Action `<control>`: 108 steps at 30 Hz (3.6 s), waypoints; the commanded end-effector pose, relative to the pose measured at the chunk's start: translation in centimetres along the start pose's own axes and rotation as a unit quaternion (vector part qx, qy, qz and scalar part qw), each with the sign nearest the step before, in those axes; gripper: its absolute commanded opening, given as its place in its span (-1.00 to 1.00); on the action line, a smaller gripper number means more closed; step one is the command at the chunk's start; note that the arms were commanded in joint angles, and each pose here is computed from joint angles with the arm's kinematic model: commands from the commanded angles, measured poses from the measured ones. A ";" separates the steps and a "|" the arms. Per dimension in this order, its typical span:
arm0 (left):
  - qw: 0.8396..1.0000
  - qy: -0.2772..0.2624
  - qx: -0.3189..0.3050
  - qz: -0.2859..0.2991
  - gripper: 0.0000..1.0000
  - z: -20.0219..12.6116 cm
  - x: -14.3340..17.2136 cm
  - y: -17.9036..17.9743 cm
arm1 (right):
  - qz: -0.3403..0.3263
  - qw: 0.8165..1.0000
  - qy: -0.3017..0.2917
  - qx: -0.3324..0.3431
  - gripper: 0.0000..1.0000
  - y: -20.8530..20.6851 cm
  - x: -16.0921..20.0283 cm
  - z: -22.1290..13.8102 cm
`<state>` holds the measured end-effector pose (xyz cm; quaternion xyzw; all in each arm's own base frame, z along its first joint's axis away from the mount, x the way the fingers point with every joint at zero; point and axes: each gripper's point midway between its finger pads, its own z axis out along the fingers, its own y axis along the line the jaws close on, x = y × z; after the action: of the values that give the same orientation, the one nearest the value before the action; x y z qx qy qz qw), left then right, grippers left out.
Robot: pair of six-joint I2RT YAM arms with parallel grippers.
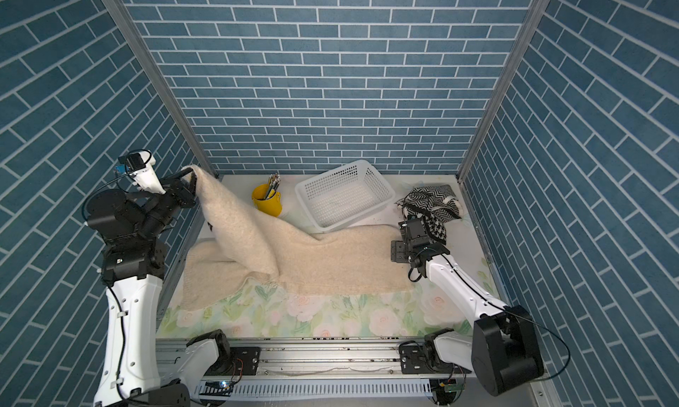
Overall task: Roll up the scarf and place it into the basket
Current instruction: Flatten out the scarf at the center of the board.
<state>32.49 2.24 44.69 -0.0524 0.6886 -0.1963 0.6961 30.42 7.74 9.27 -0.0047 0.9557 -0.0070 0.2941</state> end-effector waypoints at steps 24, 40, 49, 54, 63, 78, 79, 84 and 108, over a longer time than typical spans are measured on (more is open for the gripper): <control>0.852 0.090 -0.496 -0.143 0.72 -6.6 10.0 21.4 | 0.049 0.997 0.061 -0.017 0.67 -0.6 5.6 3.1; 0.976 0.132 -0.137 -0.104 0.99 3.0 6.4 6.5 | 0.146 0.988 -0.004 0.049 -1.00 -4.5 3.7 -2.2; 0.984 0.159 0.058 -0.061 1.00 4.8 7.2 -5.9 | 0.126 0.979 -0.162 -0.017 -1.00 -1.4 -12.9 -9.8; 0.986 0.155 0.028 -0.046 0.99 3.9 6.7 -5.2 | -0.008 0.973 -0.176 -0.152 -1.00 11.1 -18.0 -13.4; 0.988 0.144 -0.018 -0.051 1.00 3.7 5.5 -2.3 | -0.334 0.880 0.064 -0.331 -1.00 31.2 6.6 -14.3; 0.931 0.316 0.165 -0.075 1.00 4.6 21.4 -11.5 | -0.115 0.981 0.098 -0.126 -1.00 11.4 8.1 -6.7; 0.924 0.328 0.181 -0.072 1.00 3.8 22.9 -12.6 | -0.107 0.982 0.093 -0.124 -1.00 11.3 7.9 -6.5; 0.894 0.389 0.210 -0.073 0.99 0.3 29.5 -15.6 | -0.047 0.993 0.084 -0.066 -1.00 7.7 7.1 -4.7; 0.787 0.490 0.375 -0.008 0.78 -2.8 44.7 -27.3 | 0.068 0.991 0.098 -0.067 -1.00 4.3 9.4 0.4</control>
<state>22.14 -36.39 11.88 0.2861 0.8212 -0.4463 0.2112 22.82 11.55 3.39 0.0391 0.9790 0.0591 0.1911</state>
